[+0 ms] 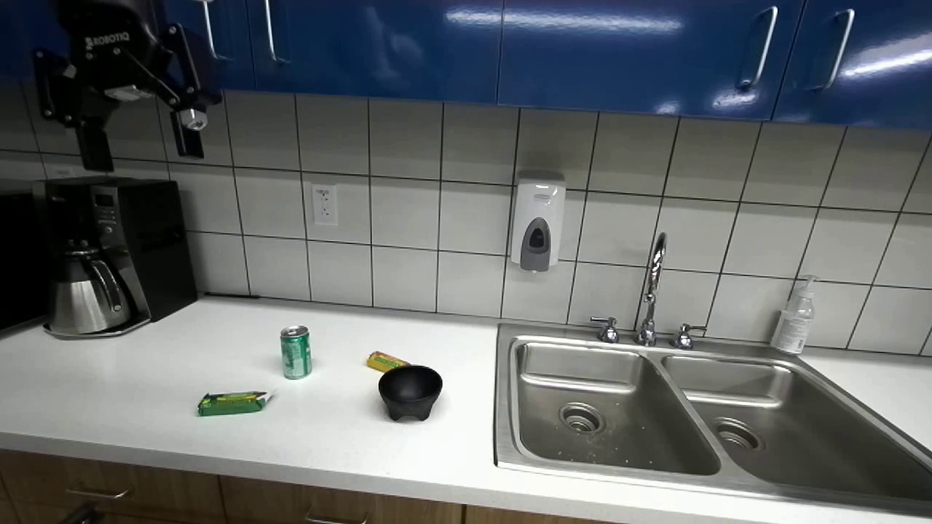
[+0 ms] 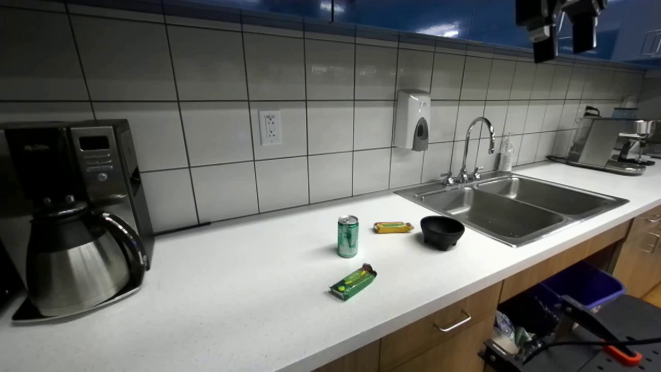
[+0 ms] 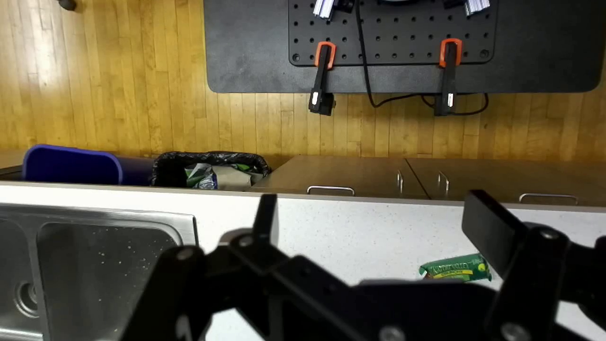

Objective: Lift the drink can and put it in the black bowl.

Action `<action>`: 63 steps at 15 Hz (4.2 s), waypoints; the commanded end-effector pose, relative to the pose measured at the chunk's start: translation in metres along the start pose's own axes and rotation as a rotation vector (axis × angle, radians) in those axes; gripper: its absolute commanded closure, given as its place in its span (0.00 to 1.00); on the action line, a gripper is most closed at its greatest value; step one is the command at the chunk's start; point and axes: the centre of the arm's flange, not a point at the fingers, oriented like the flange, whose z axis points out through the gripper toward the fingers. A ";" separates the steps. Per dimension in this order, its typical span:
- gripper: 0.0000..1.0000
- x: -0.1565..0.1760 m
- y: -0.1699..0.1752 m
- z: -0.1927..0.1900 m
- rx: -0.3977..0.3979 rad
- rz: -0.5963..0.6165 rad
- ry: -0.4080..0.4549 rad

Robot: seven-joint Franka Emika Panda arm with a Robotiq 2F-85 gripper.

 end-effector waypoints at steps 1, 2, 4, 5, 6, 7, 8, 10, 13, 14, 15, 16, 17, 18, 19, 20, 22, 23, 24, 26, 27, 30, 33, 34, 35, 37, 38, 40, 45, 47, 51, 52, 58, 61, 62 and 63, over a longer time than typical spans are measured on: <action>0.00 0.000 0.000 0.000 0.000 0.000 0.000; 0.00 0.001 -0.002 0.003 -0.002 -0.006 -0.003; 0.00 0.003 -0.006 0.007 0.007 -0.009 -0.001; 0.00 0.004 -0.008 0.009 0.013 -0.011 0.001; 0.00 0.005 -0.011 0.012 0.016 -0.011 0.000; 0.00 0.007 -0.014 0.015 0.018 -0.011 -0.002; 0.00 0.010 -0.018 0.019 0.024 -0.010 -0.005; 0.00 0.014 -0.024 0.025 0.037 -0.005 -0.011; 0.00 0.021 -0.033 0.036 0.065 0.027 -0.005; 0.00 0.023 -0.036 0.040 0.077 0.042 -0.004; 0.00 0.026 -0.039 0.045 0.089 0.057 0.003; 0.00 0.029 -0.042 0.048 0.101 0.067 0.009; 0.00 0.032 -0.045 0.052 0.109 0.078 0.017; 0.00 0.035 -0.048 0.056 0.116 0.084 0.027; 0.00 0.038 -0.052 0.061 0.123 0.086 0.041; 0.00 0.041 -0.055 0.065 0.129 0.085 0.054; 0.00 0.048 -0.060 0.073 0.135 0.084 0.077; 0.00 0.051 -0.063 0.078 0.138 0.080 0.087; 0.00 0.055 -0.066 0.083 0.140 0.076 0.095; 0.00 0.062 -0.071 0.093 0.147 0.069 0.114; 0.00 0.065 -0.073 0.097 0.151 0.065 0.124; 0.00 0.077 -0.081 0.109 0.162 0.060 0.147; 0.00 0.090 -0.089 0.121 0.165 0.061 0.158; 0.00 0.095 -0.092 0.124 0.166 0.061 0.161; 0.00 0.099 -0.095 0.128 0.165 0.062 0.161; 0.00 0.108 -0.101 0.136 0.166 0.060 0.162; 0.00 0.113 -0.105 0.140 0.168 0.063 0.163; 0.00 0.122 -0.112 0.149 0.170 0.068 0.160; 0.00 0.149 -0.124 0.168 0.174 0.083 0.124; 0.00 0.162 -0.126 0.174 0.174 0.092 0.104; 0.00 0.188 -0.125 0.181 0.185 0.129 0.069; 0.00 0.195 -0.125 0.183 0.189 0.138 0.059; 0.00 0.244 -0.117 0.203 0.194 0.205 -0.016; 0.00 0.257 -0.110 0.200 0.195 0.205 -0.047; 0.00 0.238 -0.112 0.211 0.196 0.188 -0.011; 0.00 0.244 -0.111 0.211 0.196 0.191 -0.020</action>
